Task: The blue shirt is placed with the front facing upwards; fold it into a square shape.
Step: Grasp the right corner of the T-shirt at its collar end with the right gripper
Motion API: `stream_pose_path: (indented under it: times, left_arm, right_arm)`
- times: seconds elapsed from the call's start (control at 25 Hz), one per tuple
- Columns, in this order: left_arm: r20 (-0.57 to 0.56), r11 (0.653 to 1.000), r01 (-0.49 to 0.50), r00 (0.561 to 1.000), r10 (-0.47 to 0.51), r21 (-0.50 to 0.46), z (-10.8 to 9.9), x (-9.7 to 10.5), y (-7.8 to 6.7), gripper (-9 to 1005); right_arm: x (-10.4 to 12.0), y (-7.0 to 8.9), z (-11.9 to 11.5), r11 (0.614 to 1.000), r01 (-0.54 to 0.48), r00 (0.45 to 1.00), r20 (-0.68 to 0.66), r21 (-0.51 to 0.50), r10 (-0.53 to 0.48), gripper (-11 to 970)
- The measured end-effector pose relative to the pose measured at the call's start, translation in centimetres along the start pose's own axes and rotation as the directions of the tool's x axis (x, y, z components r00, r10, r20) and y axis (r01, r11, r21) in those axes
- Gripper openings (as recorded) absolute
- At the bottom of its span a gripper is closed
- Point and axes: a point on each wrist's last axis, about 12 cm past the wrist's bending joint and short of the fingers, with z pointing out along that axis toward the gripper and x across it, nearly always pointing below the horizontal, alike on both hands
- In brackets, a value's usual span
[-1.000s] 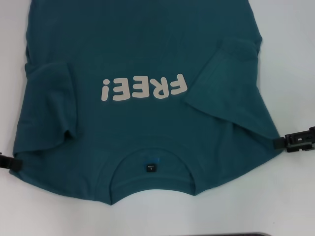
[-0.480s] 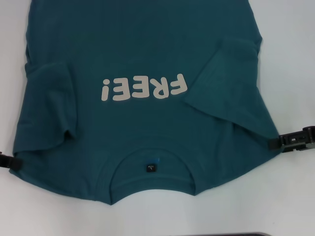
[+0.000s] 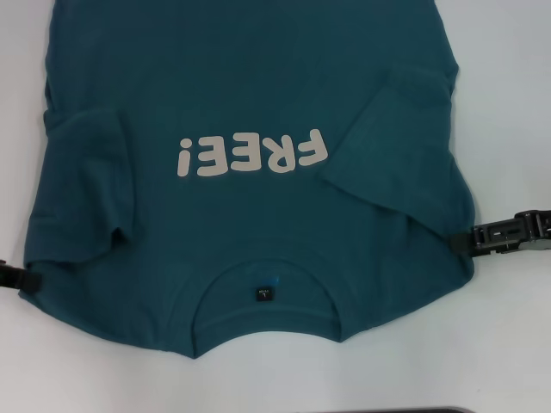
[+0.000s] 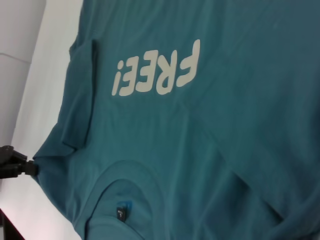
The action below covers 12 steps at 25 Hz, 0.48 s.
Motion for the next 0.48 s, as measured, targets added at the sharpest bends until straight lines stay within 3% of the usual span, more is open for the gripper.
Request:
stream_pose_path:
  times: [0.48]
  left_arm:
    - [-0.002,1.0,-0.009,1.0,0.009,0.001,0.1,-0.3,-0.1,31]
  right_arm:
    - [1.3,-1.3,-0.9,0.997,-0.052,0.999,-0.001,0.057,0.052,746]
